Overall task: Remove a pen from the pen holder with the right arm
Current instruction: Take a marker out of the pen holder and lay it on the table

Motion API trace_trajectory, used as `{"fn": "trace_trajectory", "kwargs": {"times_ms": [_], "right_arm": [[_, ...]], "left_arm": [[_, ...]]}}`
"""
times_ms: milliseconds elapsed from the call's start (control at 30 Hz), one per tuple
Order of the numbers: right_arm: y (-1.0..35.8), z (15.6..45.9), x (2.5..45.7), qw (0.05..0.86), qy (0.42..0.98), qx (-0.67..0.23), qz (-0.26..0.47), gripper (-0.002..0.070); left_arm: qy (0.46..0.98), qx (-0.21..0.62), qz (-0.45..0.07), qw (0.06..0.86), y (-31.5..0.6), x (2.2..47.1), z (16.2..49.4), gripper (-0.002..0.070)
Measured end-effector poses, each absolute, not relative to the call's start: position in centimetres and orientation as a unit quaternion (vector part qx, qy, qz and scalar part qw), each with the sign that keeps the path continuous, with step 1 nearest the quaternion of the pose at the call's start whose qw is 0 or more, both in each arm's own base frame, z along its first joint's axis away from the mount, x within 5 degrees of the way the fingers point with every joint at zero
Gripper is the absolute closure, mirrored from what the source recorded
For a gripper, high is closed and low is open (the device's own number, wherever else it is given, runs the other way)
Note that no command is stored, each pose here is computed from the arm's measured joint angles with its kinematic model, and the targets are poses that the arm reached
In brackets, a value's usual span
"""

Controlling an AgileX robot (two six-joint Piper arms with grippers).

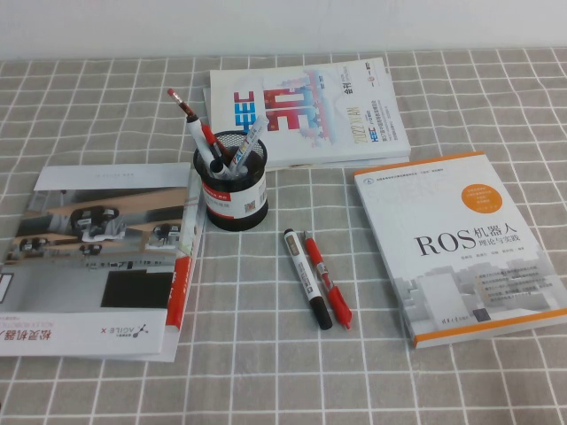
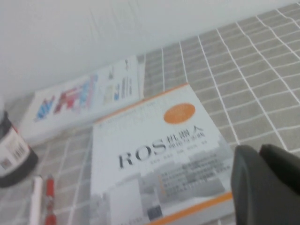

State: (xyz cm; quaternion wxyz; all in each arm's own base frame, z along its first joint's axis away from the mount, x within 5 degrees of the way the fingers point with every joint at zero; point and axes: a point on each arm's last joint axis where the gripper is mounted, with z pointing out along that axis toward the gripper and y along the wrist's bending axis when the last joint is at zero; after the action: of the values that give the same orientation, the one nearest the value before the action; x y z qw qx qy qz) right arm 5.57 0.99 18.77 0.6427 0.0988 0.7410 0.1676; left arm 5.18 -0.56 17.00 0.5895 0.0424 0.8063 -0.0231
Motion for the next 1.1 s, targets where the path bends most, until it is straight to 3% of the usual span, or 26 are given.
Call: {"fn": "trace_trajectory", "kwargs": {"times_ms": [233, 533, 667, 800, 1100], "right_arm": [[0.9, 19.7, 5.6, 0.652, 0.686, 0.192, 0.26, 0.0689], [0.9, 19.8, 5.6, 0.648, 0.679, 0.207, 0.275, 0.0689], [1.5, 19.9, 5.4, 0.618, 0.706, 0.185, 0.291, 0.0689], [2.3, 22.4, 5.2, 0.591, 0.735, 0.147, 0.299, 0.0689], [3.4, 28.0, 8.0, 0.47, 0.853, 0.014, 0.228, 0.0688]], "left_arm": [[0.806, 0.042, -0.023, 0.589, -0.6, 5.2, 17.0, 0.0678], [0.806, 0.042, -0.023, 0.589, -0.6, 5.2, 17.0, 0.0678], [0.806, 0.042, -0.023, 0.589, -0.6, 5.2, 17.0, 0.0678], [0.806, 0.042, -0.023, 0.589, -0.6, 5.2, 17.0, 0.0678], [0.806, 0.042, -0.023, 0.589, -0.6, 5.2, 17.0, 0.0678]]}}
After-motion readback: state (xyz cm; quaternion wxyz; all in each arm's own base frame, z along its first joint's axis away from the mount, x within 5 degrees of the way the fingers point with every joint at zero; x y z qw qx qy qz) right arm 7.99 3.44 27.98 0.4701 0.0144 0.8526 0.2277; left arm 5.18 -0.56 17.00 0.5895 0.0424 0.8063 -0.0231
